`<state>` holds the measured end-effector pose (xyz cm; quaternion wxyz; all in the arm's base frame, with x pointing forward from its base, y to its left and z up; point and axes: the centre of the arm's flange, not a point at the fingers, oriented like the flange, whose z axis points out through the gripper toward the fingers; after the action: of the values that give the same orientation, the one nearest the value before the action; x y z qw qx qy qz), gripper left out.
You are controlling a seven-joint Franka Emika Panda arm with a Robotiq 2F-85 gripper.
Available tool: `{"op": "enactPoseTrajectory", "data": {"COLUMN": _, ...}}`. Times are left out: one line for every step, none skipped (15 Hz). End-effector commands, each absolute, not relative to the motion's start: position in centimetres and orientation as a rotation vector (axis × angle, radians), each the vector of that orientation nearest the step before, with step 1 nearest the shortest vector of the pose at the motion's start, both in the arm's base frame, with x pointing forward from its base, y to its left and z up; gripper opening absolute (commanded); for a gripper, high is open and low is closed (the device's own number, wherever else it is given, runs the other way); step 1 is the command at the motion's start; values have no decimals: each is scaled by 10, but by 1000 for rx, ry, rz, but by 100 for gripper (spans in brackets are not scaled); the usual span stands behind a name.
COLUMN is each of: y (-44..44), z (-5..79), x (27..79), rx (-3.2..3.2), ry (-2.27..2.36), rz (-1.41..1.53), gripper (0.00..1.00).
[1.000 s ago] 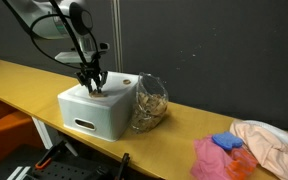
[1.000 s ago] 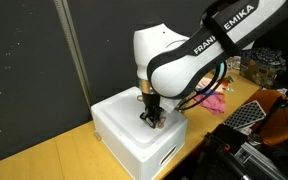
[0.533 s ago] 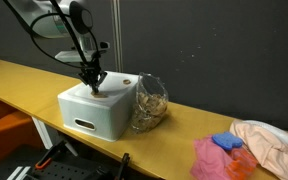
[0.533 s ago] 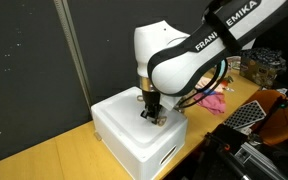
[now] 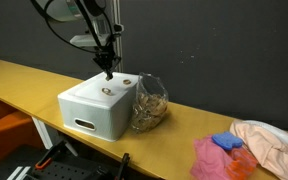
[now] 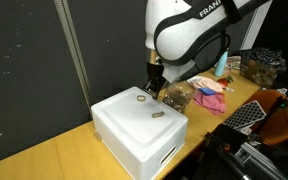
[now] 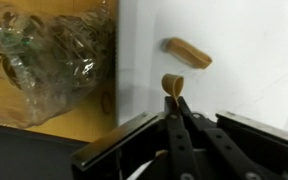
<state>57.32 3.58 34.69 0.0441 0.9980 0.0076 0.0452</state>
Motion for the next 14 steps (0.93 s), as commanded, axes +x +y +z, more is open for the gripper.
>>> {"op": "enactPoseTrajectory", "data": {"y": -4, "z": 347, "x": 615, "rx": 3058, "ry": -17, "rz": 163, "gripper": 1}}
{"op": "enactPoseTrajectory", "data": {"y": -12, "z": 343, "x": 623, "rx": 3064, "ry": -14, "rz": 164, "gripper": 1}}
{"op": "enactPoseTrajectory", "data": {"y": -16, "z": 337, "x": 629, "rx": 3066, "ry": -19, "rz": 158, "gripper": 1}}
{"op": "enactPoseTrajectory", "data": {"y": -16, "z": 332, "x": 634, "rx": 3069, "ry": -15, "rz": 147, "gripper": 1}}
{"op": "enactPoseTrajectory", "data": {"y": -15, "z": 326, "x": 637, "rx": 3074, "ry": -11, "rz": 135, "gripper": 1}}
{"op": "enactPoseTrajectory", "data": {"y": -12, "z": 321, "x": 640, "rx": 3077, "ry": 0, "rz": 128, "gripper": 1}}
{"op": "enactPoseTrajectory", "data": {"y": -10, "z": 316, "x": 642, "rx": 3078, "ry": 7, "rz": 123, "gripper": 1}}
{"op": "enactPoseTrajectory", "data": {"y": -9, "z": 312, "x": 645, "rx": 3079, "ry": 8, "rz": 117, "gripper": 1}}
{"op": "enactPoseTrajectory", "data": {"y": -8, "z": 309, "x": 646, "rx": 3080, "ry": 16, "rz": 114, "gripper": 1}}
{"op": "enactPoseTrajectory", "data": {"y": -7, "z": 306, "x": 649, "rx": 3080, "ry": 28, "rz": 120, "gripper": 1}}
{"op": "enactPoseTrajectory", "data": {"y": -5, "z": 304, "x": 652, "rx": 3082, "ry": 42, "rz": 125, "gripper": 1}}
{"op": "enactPoseTrajectory", "data": {"y": -2, "z": 302, "x": 656, "rx": 3082, "ry": 54, "rz": 127, "gripper": 1}}
{"op": "enactPoseTrajectory", "data": {"y": 1, "z": 301, "x": 659, "rx": 3084, "ry": 71, "rz": 131, "gripper": 1}}
{"op": "enactPoseTrajectory", "data": {"y": 4, "z": 302, "x": 662, "rx": 3085, "ry": 80, "rz": 137, "gripper": 1}}
